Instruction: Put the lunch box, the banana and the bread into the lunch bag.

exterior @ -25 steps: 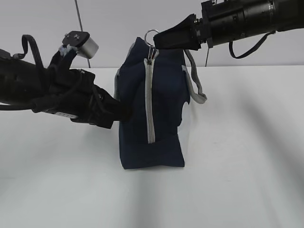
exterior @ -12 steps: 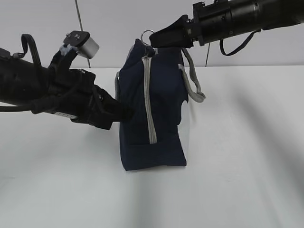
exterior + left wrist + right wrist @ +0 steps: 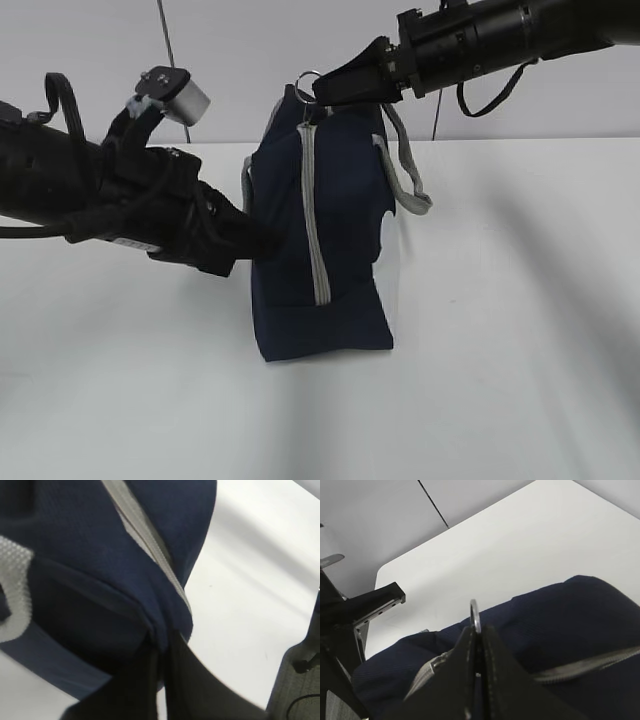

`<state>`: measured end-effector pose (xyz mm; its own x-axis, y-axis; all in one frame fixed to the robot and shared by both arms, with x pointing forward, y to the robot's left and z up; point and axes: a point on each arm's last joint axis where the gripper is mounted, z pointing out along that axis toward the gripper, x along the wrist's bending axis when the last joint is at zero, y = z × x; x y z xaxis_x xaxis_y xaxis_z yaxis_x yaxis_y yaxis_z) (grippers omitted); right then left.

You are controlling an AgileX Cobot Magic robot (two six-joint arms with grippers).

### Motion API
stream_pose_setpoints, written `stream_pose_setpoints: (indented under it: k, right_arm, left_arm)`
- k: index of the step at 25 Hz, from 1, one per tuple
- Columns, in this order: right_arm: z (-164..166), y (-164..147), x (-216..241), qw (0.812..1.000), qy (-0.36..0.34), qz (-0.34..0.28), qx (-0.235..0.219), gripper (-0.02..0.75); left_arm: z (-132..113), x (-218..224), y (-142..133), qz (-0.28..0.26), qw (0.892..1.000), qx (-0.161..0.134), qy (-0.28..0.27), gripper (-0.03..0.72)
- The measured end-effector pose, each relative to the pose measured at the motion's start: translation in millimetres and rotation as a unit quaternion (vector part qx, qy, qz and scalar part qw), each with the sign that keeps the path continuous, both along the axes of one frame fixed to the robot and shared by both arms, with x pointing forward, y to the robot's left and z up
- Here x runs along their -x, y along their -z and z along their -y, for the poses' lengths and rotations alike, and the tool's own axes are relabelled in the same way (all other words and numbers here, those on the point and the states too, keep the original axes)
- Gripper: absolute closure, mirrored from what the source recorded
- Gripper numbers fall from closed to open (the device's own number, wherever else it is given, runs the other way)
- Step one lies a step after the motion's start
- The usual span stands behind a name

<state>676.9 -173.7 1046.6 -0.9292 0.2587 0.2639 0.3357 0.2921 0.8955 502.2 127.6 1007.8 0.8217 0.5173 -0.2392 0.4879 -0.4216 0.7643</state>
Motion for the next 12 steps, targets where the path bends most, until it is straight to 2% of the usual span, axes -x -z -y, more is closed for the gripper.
stream_pose_setpoints:
  k: [3, 5, 6, 10, 12]
  right_arm:
    - [0, -1, 1, 1.0, -0.004, -0.001, -0.002, 0.754]
    - [0, -1, 0, 1.0, -0.001, 0.001, -0.002, 0.754]
    - [0, -2, -1, 1.0, 0.002, 0.003, -0.001, 0.754]
    - [3, 0, -2, 1.0, 0.008, 0.006, 0.015, 0.754]
    - [3, 1, -2, 1.0, 0.007, 0.005, 0.019, 0.754]
  left_arm:
    - [-1, -1, -1, -0.024, 0.999, 0.014, -0.022, 0.679]
    - [-5, -4, -2, -0.051, 0.997, 0.034, -0.047, 0.621]
    - [-8, -5, -3, -0.068, 0.995, 0.048, -0.059, 0.569]
    - [-29, -13, -9, -0.133, 0.979, 0.106, -0.114, 0.249]
    - [-42, -18, -16, -0.161, 0.969, 0.132, -0.136, 0.157]
